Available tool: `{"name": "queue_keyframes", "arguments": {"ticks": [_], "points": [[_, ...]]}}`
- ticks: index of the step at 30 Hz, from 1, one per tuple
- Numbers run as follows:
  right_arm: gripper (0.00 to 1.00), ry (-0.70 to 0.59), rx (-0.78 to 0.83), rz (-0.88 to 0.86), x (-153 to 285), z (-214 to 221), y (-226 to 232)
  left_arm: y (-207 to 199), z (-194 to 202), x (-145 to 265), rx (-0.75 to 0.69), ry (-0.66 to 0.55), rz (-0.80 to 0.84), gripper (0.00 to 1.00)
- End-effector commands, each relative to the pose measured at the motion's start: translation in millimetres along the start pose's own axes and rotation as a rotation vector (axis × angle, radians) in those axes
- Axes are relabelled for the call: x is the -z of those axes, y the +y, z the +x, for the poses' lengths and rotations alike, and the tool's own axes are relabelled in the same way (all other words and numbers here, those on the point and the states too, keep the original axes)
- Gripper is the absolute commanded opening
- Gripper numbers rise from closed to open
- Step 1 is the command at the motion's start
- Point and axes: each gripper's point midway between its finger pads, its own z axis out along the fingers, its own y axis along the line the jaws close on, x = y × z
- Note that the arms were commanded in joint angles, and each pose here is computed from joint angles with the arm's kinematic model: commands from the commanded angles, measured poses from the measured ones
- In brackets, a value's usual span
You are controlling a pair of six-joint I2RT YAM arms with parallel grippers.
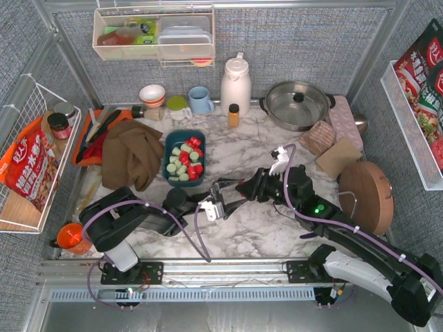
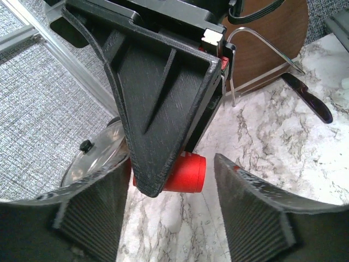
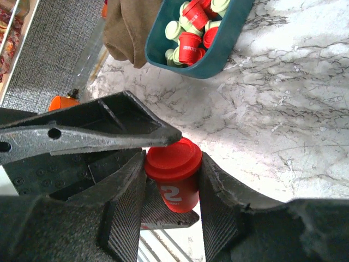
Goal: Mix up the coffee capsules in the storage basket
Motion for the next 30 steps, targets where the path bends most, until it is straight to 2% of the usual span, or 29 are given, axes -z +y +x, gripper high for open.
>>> {"name": "queue_keyframes", "arguments": {"ticks": [1, 3, 10, 12, 17, 24, 26, 30], "points": [[0.35, -0.026, -0.010, -0.043, -0.5, -6.5, 9.2, 3.1, -12.4, -0.1, -0.024, -0.045, -0.007, 0.67], [0.35, -0.026, -0.009, -0.046, -0.1, -6.4, 9.9, 3.2, -11.9, 0.4, -0.026, -0.042, -0.009, 0.62], [0.35, -0.018, -0.015, -0.045, 0.2, -5.0, 9.8, 4.5, -10.4, 0.7, -0.031, -0.036, -0.017, 0.51], [0.39, -0.013, -0.015, -0.040, 0.1, -4.3, 9.2, 5.7, -9.6, 1.2, -0.032, -0.031, -0.024, 0.49], [0.56, -0.002, -0.003, -0.033, 0.7, -3.1, 8.1, 8.5, -6.8, 4.1, -0.036, -0.013, -0.047, 0.45], [0.61, -0.013, 0.042, -0.023, 7.5, -8.0, 7.9, 14.0, -3.0, 8.2, -0.040, 0.013, -0.084, 0.42], [0.62, -0.020, 0.066, -0.004, 11.7, -11.3, 5.8, 21.8, 1.0, 12.1, -0.039, 0.040, -0.130, 0.41], [0.62, -0.040, 0.128, 0.083, 23.4, -17.3, -8.9, 61.0, 24.3, 37.8, -0.003, 0.175, -0.353, 0.39]]}}
